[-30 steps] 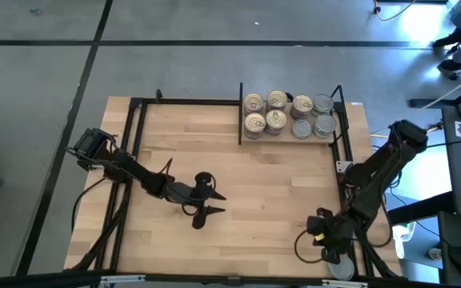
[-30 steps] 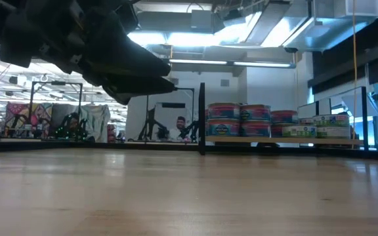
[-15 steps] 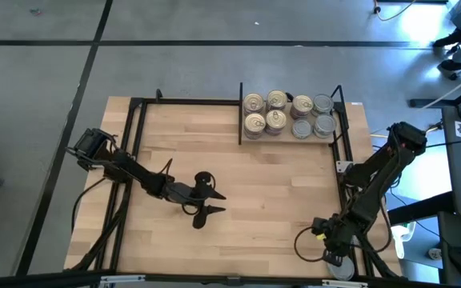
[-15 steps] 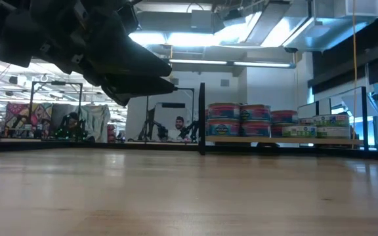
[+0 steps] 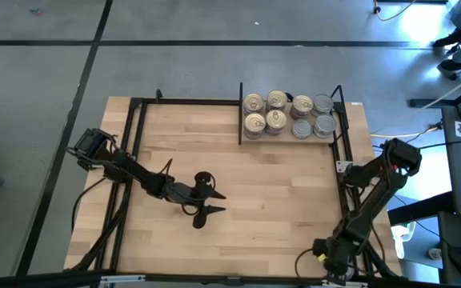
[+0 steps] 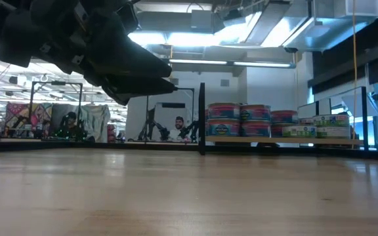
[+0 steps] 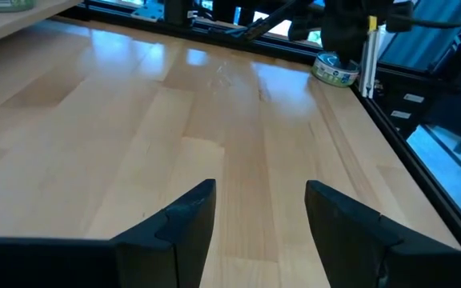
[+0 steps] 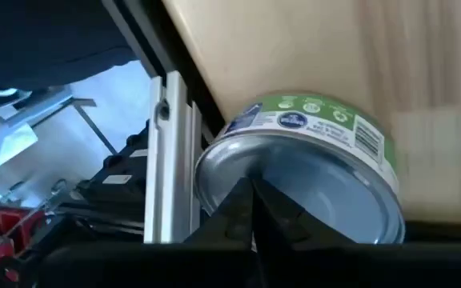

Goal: Stack canned seafood by type on shelf
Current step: Stack the green tuna can on top of the green tuna can

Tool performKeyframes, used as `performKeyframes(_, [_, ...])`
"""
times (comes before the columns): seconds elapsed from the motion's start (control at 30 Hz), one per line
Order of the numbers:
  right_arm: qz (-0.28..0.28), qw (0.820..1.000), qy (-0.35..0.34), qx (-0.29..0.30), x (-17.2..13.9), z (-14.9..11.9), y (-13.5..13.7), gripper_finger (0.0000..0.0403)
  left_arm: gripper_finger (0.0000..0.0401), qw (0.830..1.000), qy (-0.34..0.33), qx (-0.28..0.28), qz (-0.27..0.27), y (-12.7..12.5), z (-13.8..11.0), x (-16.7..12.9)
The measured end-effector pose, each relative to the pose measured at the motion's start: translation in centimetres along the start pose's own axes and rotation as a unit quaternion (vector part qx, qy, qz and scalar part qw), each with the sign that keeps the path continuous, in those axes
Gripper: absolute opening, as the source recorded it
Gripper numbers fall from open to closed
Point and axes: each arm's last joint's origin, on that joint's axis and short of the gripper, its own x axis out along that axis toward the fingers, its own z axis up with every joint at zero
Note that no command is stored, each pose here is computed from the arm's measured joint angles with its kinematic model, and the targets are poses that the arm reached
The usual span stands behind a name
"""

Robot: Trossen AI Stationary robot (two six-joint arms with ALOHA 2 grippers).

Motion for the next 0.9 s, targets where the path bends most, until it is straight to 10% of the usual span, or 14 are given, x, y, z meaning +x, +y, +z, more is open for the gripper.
performKeyframes(0.37, [-0.001,0.986,-0.138,-0.097,-2.1,5.0,-0.3,0.0007,0.0191,1.0,0.0,-0.005,0.0,0.0,0.0,0.0])
performKeyframes(0.9, [-0.094,0.915,-0.35,-0.178,-8.6,14.6,-4.0,0.0009,0.0191,0.999,-0.009,-0.037,0.02,0.1,0.1,0.0])
